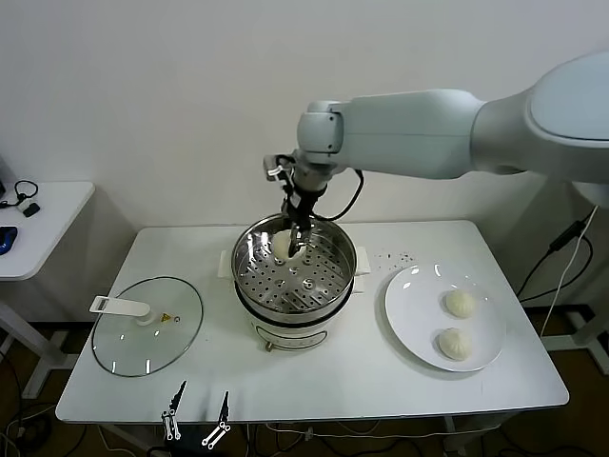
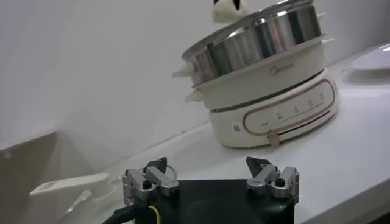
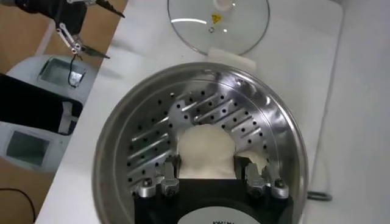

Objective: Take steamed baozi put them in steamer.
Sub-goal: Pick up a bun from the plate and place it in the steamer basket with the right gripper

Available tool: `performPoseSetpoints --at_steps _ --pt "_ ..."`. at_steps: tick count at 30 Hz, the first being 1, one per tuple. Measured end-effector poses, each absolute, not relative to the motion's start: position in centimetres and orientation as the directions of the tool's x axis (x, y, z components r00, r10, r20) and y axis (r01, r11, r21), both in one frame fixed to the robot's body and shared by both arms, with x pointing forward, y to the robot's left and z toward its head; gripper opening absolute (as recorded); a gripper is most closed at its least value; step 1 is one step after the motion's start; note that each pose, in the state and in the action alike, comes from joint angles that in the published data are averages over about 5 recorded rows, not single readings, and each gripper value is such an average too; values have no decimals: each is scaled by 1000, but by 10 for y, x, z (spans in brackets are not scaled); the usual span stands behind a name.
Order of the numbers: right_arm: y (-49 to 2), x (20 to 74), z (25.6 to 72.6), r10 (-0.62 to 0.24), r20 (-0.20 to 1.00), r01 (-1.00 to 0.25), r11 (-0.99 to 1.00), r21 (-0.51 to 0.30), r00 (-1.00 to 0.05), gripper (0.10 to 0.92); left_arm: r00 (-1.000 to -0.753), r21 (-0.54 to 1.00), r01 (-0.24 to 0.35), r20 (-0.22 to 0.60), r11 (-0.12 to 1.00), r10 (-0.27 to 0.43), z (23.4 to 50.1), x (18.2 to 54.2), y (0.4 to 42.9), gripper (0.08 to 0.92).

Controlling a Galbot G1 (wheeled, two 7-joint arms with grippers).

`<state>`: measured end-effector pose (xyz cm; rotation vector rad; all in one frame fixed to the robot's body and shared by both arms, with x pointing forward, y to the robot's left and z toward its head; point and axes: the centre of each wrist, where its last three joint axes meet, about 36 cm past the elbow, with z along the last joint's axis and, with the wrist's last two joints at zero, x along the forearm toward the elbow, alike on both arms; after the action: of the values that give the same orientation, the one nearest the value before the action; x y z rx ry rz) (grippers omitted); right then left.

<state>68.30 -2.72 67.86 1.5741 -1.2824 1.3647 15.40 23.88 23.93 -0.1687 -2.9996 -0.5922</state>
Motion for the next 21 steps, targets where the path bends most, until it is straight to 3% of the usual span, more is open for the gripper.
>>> performPoseSetpoints --at_steps 21 --pt "0 690 614 -239 971 -954 -286 -89 -19 585 -990 376 125 104 918 93 235 157 240 823"
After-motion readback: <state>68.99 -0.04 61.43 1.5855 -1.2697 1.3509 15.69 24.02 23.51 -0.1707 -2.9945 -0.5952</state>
